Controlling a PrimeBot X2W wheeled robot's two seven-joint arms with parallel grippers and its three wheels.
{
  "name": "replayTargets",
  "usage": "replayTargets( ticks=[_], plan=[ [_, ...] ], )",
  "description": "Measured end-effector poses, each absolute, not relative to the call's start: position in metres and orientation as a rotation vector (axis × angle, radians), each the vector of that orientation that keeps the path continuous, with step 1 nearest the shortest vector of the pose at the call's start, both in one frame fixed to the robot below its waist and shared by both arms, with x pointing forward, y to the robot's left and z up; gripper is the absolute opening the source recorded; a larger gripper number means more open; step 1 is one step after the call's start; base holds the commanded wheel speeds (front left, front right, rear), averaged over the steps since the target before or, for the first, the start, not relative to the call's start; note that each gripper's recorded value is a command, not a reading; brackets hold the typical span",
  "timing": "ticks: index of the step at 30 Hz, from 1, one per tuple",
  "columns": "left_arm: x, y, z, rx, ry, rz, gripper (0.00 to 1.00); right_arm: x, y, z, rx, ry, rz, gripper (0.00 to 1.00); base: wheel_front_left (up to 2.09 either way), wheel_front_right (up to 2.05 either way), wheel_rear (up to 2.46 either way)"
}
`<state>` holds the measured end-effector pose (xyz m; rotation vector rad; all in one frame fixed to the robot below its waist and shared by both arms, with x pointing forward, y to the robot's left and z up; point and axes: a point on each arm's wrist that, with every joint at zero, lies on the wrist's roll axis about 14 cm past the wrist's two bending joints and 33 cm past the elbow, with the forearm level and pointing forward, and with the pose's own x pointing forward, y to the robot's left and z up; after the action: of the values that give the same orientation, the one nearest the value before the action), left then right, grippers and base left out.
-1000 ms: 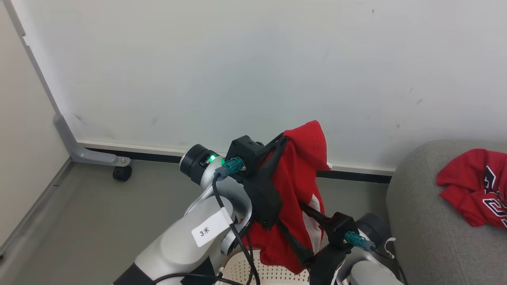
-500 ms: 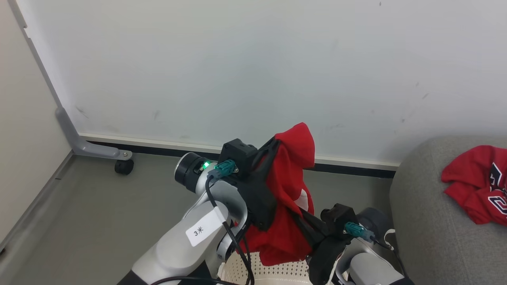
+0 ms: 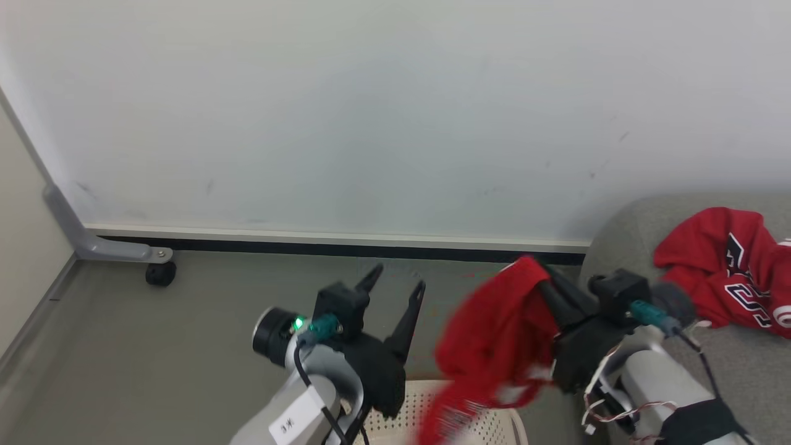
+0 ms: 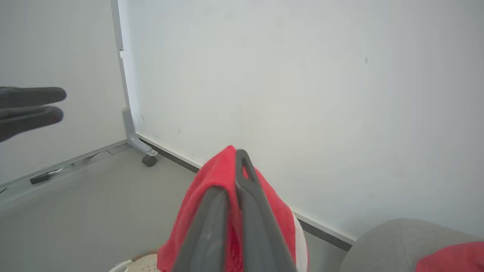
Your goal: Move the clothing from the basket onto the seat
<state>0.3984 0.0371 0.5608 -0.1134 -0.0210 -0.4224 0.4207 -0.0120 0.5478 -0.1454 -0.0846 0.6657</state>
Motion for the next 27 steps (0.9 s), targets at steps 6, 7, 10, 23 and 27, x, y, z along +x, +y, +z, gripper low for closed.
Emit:
replayTargets(
  ticks=[6,7,10,23,27],
  plan=[
    [0.378,0.017,0.528,-0.123,0.048,-0.479,1.00,0.430,-0.061,0.572,-0.155,-0.155,0.545,0.00,0.00,0.00,0.00],
    [0.375,0.013,0.523,-0.125,0.060,-0.489,1.00,0.430,-0.070,0.574,-0.155,-0.161,0.520,0.00,0.00,0.00,0.00],
    [0.364,0.001,0.512,-0.126,0.084,-0.527,1.00,0.426,-0.098,0.573,-0.157,-0.165,0.445,0.00,0.00,0.00,0.00],
    [0.333,-0.052,0.502,-0.163,0.110,-0.698,1.00,0.394,-0.181,0.599,-0.219,-0.259,0.252,0.00,0.00,0.00,0.00],
    [0.325,-0.071,0.504,-0.178,0.108,-0.757,1.00,0.380,-0.196,0.613,-0.236,-0.304,0.215,0.00,0.00,0.00,0.00]
  ],
)
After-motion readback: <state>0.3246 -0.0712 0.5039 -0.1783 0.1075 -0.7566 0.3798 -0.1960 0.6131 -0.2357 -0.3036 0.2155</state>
